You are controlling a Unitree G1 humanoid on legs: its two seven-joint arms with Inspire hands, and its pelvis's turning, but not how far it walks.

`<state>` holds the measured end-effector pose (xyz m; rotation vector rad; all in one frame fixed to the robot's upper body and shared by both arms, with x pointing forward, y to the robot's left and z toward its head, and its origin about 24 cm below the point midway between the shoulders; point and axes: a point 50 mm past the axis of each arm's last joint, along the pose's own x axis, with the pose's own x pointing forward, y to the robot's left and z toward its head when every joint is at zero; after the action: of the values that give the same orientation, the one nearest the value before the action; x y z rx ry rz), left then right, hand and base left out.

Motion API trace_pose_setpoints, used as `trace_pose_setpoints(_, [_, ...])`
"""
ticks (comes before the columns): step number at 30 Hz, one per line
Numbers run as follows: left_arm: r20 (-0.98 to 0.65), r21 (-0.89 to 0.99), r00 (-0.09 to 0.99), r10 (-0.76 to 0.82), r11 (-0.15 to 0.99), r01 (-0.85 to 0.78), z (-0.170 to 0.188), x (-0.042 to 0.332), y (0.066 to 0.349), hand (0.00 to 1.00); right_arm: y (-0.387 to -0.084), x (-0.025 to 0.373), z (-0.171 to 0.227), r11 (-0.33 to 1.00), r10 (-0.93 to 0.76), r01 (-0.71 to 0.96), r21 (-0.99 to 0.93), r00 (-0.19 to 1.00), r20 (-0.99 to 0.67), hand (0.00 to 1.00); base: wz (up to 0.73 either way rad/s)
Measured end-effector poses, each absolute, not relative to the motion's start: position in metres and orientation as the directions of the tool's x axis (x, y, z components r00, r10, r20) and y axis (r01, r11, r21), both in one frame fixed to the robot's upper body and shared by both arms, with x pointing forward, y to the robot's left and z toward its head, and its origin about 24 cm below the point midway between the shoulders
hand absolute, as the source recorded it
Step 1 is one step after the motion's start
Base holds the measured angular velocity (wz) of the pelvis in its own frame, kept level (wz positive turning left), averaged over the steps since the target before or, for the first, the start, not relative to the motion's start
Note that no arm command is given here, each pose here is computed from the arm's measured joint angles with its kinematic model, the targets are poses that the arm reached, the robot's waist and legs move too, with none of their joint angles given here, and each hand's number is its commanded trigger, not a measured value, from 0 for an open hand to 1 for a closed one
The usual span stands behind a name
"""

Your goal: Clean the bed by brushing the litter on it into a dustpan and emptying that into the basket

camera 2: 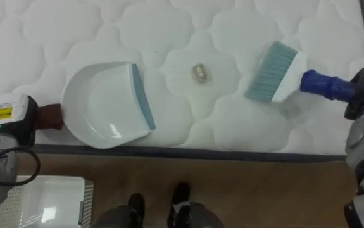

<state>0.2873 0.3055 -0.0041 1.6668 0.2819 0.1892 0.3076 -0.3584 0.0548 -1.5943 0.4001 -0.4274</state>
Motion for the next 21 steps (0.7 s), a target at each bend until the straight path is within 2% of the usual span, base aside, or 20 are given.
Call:
trace_pose_setpoints(6, [-0.016,0.986,0.960,0.279,-0.155,0.062,0.001,0.290,0.306,1.00,-0.357,0.320,0.076,-0.236,-0.427,-0.012,-0.972,0.900,0.092,1.00,0.00])
trace_pose_setpoints(21, [-0.016,0.983,0.960,0.278,-0.174,0.067,0.006,0.295,0.305,1.00,-0.330,0.346,0.102,-0.504,-0.234,0.022,-0.863,0.959,0.160,1.00,0.00])
